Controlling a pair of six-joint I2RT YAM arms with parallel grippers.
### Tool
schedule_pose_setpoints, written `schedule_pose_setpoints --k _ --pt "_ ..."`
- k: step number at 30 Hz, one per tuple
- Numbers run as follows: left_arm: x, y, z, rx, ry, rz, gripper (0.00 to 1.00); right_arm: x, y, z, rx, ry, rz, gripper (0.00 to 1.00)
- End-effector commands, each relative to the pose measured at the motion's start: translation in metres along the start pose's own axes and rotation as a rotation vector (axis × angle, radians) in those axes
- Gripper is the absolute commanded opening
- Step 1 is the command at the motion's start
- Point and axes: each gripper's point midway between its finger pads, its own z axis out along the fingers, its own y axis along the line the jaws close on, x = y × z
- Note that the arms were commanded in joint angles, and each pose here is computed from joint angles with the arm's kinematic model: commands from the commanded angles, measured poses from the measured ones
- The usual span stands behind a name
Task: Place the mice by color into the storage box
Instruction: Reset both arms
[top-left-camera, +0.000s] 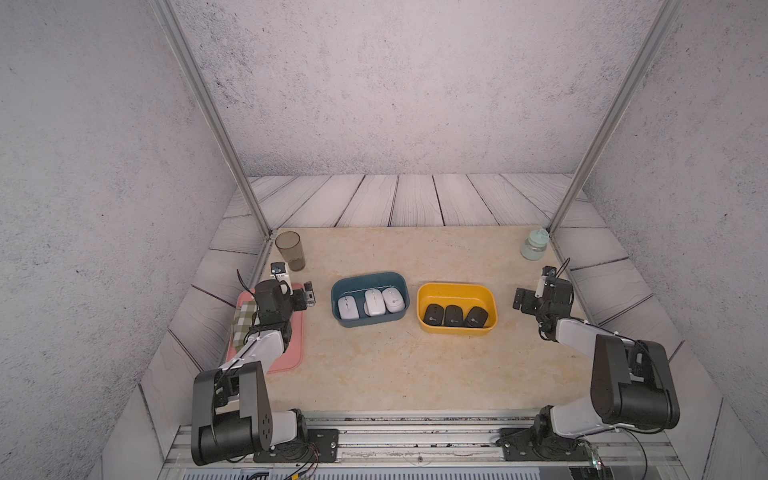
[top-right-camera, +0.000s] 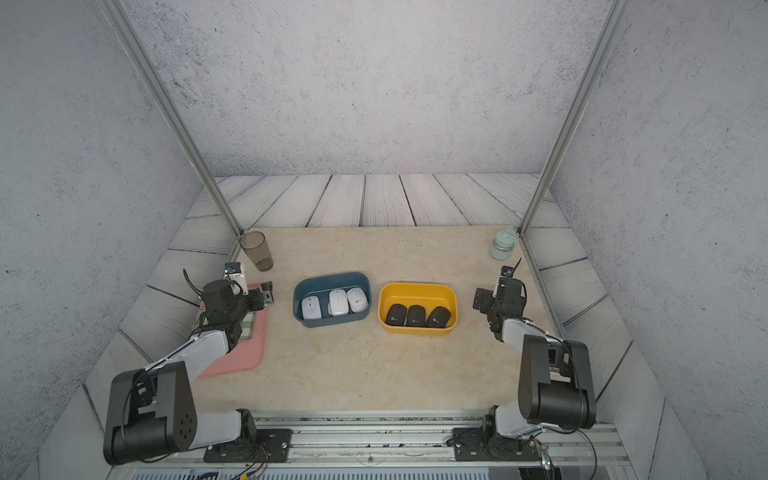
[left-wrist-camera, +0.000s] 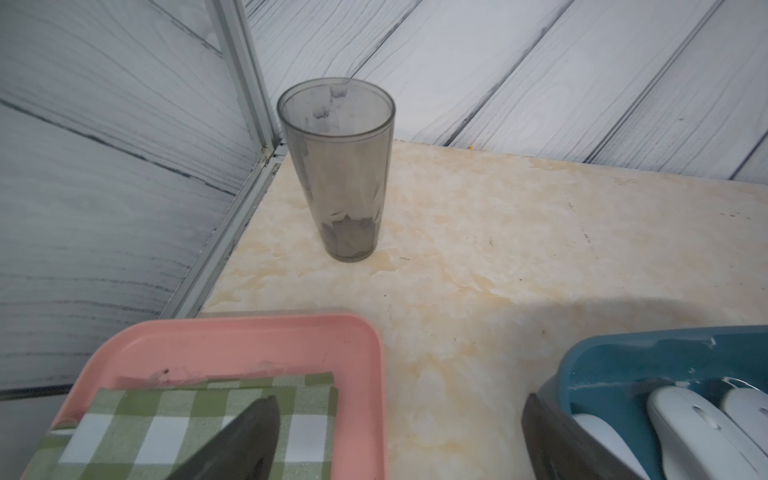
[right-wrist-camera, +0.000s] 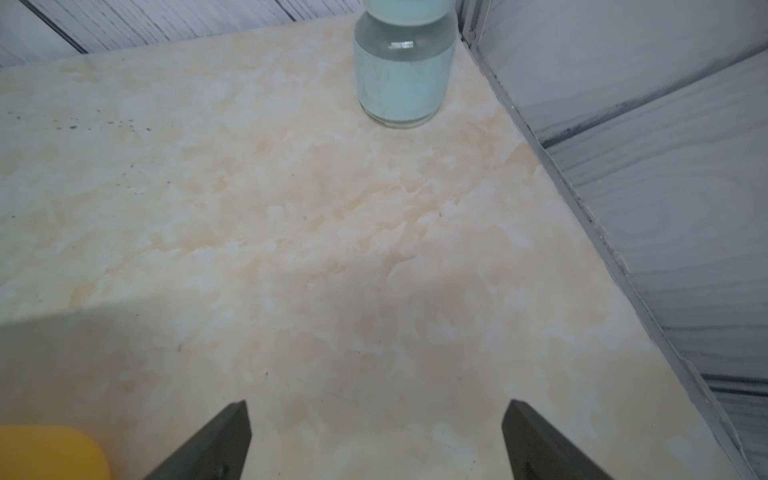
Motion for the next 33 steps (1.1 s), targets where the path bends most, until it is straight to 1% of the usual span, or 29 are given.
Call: schedule_pose_setpoints --k 1,3,4,5,6,7,8,10,11,12,13,15,16,18,19,20,33 --pt "0.006 -0.018 -0.008 0.039 -0.044 0.059 0.98 -0.016 0.012 -0.013 -0.068 -0.104 -0.040 0.99" --pt "0.020 -0.033 0.002 0.064 -0.016 0.125 0.97 -0.016 0.015 -0.016 -0.080 -0.115 -0.050 0.99" --pt "0.026 -0.040 0.009 0.079 -0.020 0.149 0.97 -0.015 0.016 -0.017 -0.084 -0.118 -0.055 0.99" --pt "0.026 -0.046 0.013 0.101 -0.033 0.149 0.97 -0.015 0.020 -0.018 -0.098 -0.122 -0.058 0.99" --pt "0.031 -0.053 0.015 0.145 -0.024 0.175 0.97 -0.014 0.022 -0.019 -0.113 -0.122 -0.047 0.99" --pt "0.037 -0.054 0.021 0.140 -0.025 0.185 0.97 -0.013 0.027 -0.021 -0.146 -0.139 -0.020 0.99" --pt "0.044 -0.047 0.025 0.103 -0.027 0.163 0.98 -0.019 0.035 -0.024 -0.188 -0.191 -0.012 0.99" --pt "0.041 -0.039 0.030 0.073 -0.067 0.127 0.98 -0.020 0.038 -0.021 -0.176 -0.201 -0.011 0.99" --pt "0.041 -0.038 0.029 0.077 -0.067 0.122 0.98 -0.015 0.039 -0.017 -0.177 -0.199 -0.007 0.99" --pt "0.042 -0.038 0.029 0.077 -0.045 0.123 0.98 -0.014 0.042 -0.014 -0.178 -0.215 -0.016 0.99" --pt "0.044 -0.038 0.030 0.077 -0.006 0.123 0.98 -0.008 0.047 -0.009 -0.158 -0.213 -0.050 0.99" --pt "0.043 -0.036 0.031 0.079 -0.028 0.114 0.98 -0.008 0.061 -0.003 -0.126 -0.247 -0.130 0.99" --pt "0.043 -0.037 0.031 0.081 -0.029 0.114 0.98 -0.005 0.060 -0.005 -0.099 -0.222 -0.139 0.99" --pt "0.045 -0.036 0.031 0.079 0.001 0.111 0.98 -0.007 0.049 -0.005 -0.038 -0.237 -0.101 0.99" --pt "0.043 -0.035 0.032 0.081 -0.010 0.105 0.98 -0.008 0.046 -0.003 -0.021 -0.226 -0.084 0.99" --pt "0.043 -0.035 0.032 0.080 -0.012 0.105 0.98 -0.006 0.045 -0.002 -0.019 -0.205 -0.083 0.99" --pt "0.044 -0.035 0.031 0.080 -0.006 0.105 0.98 -0.007 0.044 -0.003 -0.014 -0.214 -0.083 0.99"
